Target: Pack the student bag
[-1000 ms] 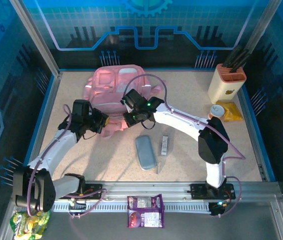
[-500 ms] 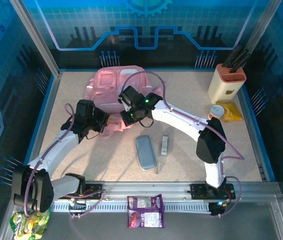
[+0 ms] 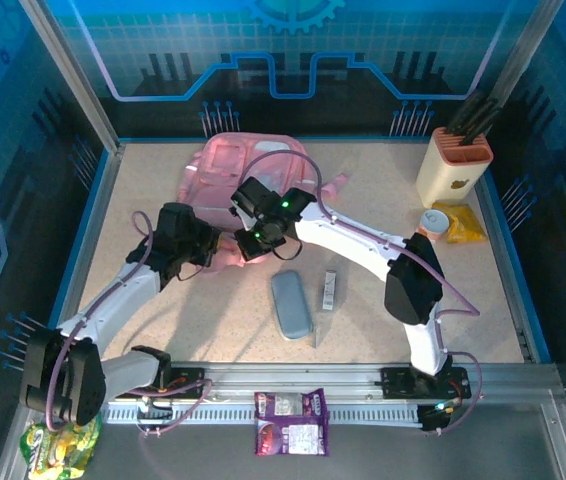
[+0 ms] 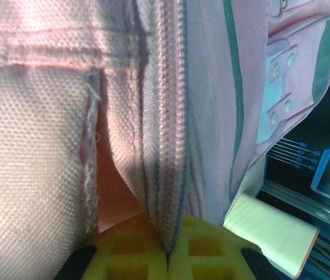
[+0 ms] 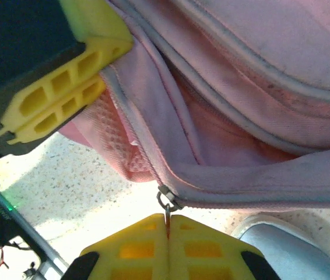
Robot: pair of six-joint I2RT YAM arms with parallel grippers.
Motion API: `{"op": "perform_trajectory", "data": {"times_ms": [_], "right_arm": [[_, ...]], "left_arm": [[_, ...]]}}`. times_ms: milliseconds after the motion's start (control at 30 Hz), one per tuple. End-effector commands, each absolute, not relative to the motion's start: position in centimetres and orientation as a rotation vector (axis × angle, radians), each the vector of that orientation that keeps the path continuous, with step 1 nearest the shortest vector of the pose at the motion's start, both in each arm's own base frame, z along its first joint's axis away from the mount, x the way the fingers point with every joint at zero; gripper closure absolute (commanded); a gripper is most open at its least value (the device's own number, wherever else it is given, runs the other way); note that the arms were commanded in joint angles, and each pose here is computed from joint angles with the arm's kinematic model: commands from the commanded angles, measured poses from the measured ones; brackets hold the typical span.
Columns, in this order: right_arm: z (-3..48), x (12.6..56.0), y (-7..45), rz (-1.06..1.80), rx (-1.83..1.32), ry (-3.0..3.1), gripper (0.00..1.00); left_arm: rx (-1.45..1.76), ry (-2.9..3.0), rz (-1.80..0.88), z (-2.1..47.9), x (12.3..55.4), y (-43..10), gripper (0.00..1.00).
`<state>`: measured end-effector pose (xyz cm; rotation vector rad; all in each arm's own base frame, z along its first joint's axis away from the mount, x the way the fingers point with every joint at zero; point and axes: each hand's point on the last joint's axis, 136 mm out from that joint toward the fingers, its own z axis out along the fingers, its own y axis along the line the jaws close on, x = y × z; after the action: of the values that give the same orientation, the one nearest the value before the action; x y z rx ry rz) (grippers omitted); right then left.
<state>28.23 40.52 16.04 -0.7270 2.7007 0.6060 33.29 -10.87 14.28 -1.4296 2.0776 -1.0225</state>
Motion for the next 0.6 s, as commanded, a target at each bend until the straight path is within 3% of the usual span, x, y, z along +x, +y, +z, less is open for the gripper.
{"op": "perform_trajectory", "data": {"times_ms": [0, 133, 433, 567], "right_arm": [[20.7, 25.4, 44.8, 0.885, -0.806, 2.612, 1.00], [22.0, 24.9, 46.2, 0.947, -0.806, 2.590, 1.00], [18.8, 25.9, 37.0, 0.449, -0.696, 2.675, 1.00], [16.1, 26.9, 32.0, 0.408, -0.558, 2.763, 1.00]], "left_arm": [[-1.323, 1.943, -1.241, 18.0, 36.1, -13.8, 1.00], [-1.282, 1.956, -1.231, 18.6, 36.2, -14.6, 1.00], [-1.387, 1.892, -1.134, 18.6, 35.7, -10.2, 1.00], [-1.433, 1.869, -1.071, 18.6, 35.3, -7.6, 1.00]]}}
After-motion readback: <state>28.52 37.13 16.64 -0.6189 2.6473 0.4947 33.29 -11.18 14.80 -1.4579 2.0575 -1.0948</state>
